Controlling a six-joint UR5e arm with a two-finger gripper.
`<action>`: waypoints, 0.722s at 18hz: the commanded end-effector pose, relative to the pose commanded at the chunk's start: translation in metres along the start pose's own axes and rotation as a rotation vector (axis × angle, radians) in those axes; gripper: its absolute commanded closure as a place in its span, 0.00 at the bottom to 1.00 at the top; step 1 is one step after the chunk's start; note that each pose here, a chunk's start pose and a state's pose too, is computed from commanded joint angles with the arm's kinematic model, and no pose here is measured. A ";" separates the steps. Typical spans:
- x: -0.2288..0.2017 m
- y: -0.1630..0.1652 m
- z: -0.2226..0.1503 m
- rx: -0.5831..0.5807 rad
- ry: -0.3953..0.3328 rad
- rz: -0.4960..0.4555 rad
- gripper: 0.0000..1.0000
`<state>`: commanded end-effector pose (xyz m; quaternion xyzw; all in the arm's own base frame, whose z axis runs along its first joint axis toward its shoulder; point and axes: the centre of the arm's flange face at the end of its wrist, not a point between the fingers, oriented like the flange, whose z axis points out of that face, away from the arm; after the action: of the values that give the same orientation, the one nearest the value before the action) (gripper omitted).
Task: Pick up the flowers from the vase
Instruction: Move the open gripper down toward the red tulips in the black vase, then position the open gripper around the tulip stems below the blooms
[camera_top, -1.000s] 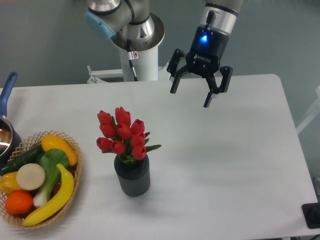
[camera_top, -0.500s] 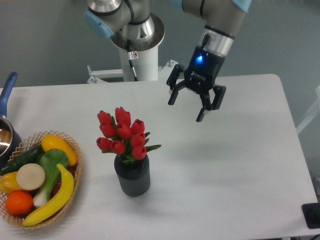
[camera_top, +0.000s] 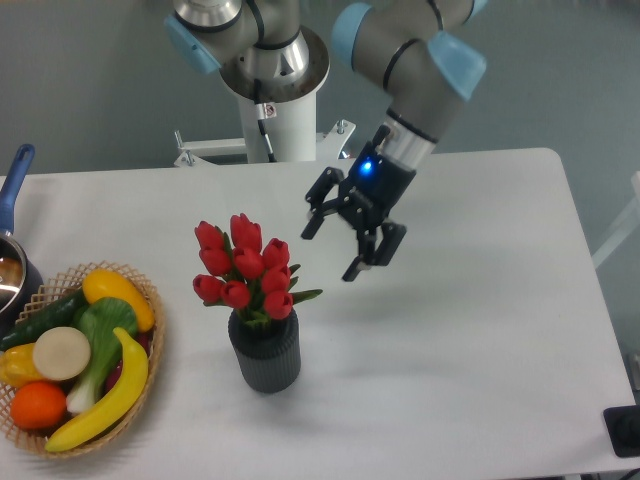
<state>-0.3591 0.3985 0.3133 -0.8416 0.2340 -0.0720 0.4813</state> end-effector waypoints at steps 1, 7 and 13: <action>0.001 0.000 0.001 0.005 0.000 0.000 0.00; 0.004 0.002 0.008 0.040 0.015 -0.077 0.00; 0.000 0.001 0.015 0.086 0.019 -0.101 0.00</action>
<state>-0.3541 0.4098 0.3048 -0.8301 0.1925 -0.1143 0.5107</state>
